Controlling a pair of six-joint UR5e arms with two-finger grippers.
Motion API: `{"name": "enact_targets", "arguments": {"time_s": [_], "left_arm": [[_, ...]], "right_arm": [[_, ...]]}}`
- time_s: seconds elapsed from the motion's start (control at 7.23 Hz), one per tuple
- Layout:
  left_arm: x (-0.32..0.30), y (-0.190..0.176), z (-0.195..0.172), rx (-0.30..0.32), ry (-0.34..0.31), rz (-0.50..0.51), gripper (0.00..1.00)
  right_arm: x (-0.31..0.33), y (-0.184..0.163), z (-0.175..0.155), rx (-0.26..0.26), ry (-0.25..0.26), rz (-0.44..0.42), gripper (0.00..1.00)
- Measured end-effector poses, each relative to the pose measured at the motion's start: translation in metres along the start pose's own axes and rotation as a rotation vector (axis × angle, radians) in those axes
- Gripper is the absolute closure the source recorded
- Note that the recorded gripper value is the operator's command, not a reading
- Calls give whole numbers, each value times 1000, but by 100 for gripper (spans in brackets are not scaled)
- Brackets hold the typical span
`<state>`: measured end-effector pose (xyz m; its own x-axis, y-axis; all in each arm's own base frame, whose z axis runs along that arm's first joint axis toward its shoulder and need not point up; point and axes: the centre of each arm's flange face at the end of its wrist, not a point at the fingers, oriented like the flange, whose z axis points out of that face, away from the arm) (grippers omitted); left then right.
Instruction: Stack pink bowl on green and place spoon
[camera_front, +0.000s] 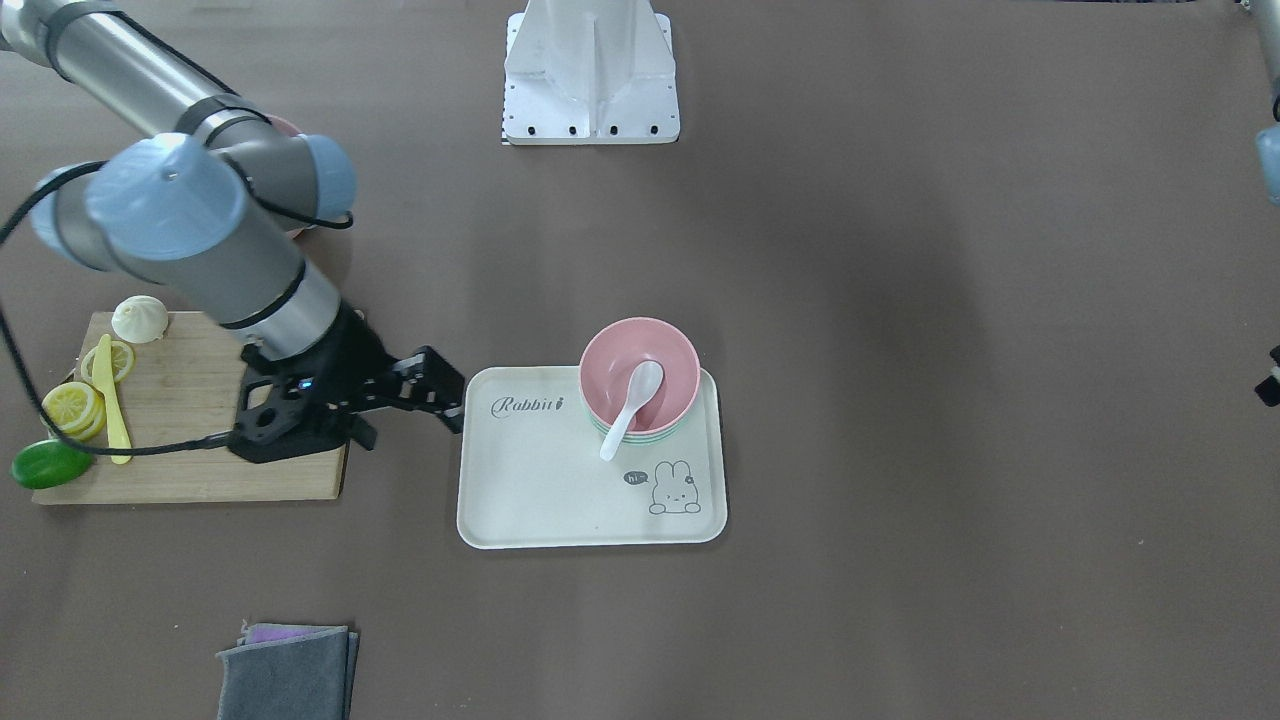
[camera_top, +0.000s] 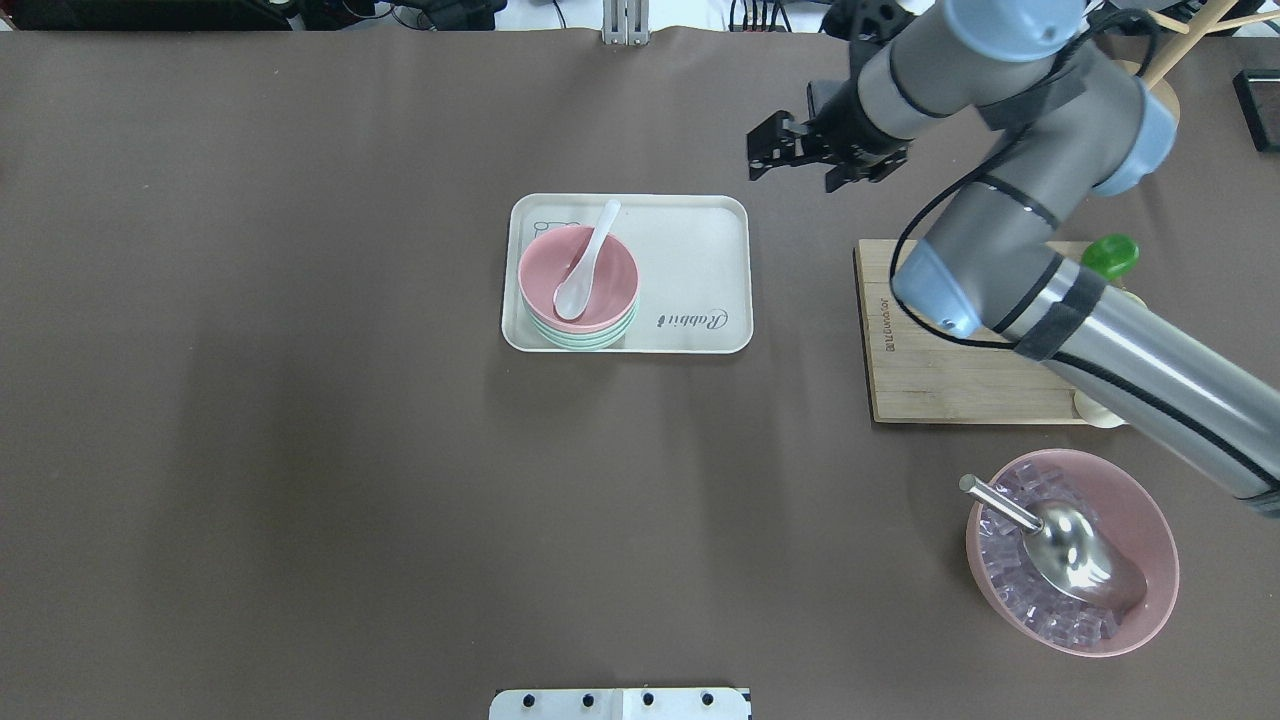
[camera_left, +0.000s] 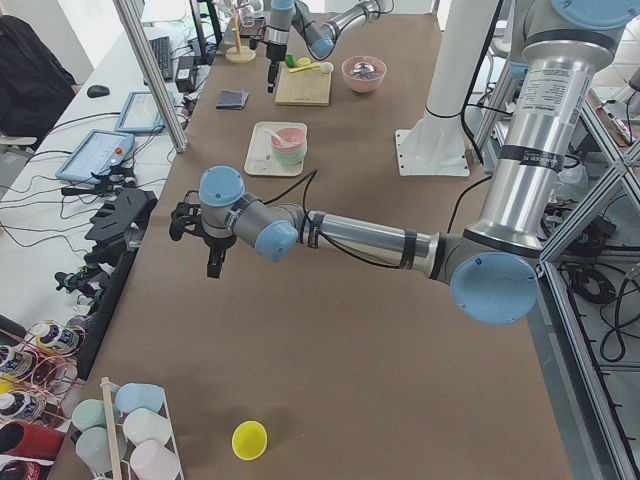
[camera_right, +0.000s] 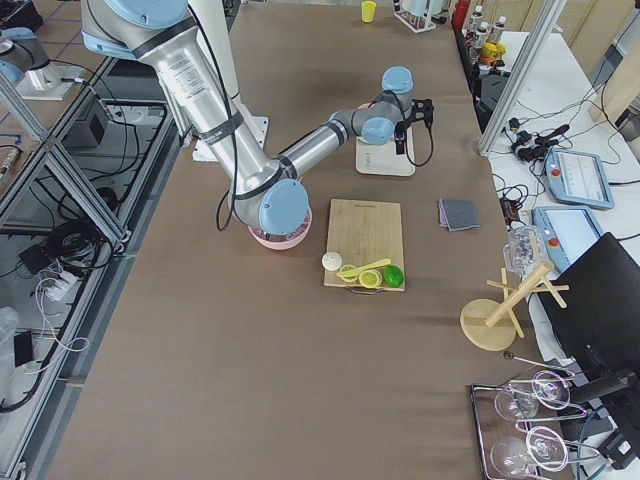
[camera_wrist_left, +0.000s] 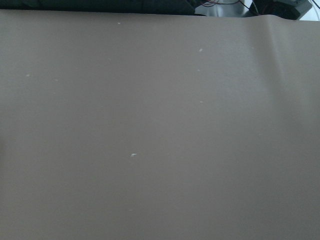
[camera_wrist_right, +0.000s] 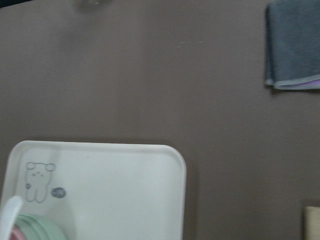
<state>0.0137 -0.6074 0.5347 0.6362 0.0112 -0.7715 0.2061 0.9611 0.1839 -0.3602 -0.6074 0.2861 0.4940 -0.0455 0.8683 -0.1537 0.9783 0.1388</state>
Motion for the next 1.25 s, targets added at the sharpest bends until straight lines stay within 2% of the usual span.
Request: {"name": "enact_targets", "arguments": {"time_s": [0.14, 0.42, 0.69, 0.97, 1.25], "left_arm": [[-27, 0, -6, -12, -25, 1, 2], [-72, 5, -17, -29, -56, 75, 2], [-104, 25, -16, -46, -64, 86, 2], [-118, 38, -11, -60, -67, 73, 2], [-135, 53, -2, -82, -82, 47, 2]], "right_arm": [[52, -8, -19, -25, 56, -28, 0], [173, -14, -62, -87, 213, -139, 0], [322, 0, -113, -150, 319, -207, 0], [449, 34, -171, -168, 365, -169, 0], [517, 63, -203, -185, 359, -46, 0]]}}
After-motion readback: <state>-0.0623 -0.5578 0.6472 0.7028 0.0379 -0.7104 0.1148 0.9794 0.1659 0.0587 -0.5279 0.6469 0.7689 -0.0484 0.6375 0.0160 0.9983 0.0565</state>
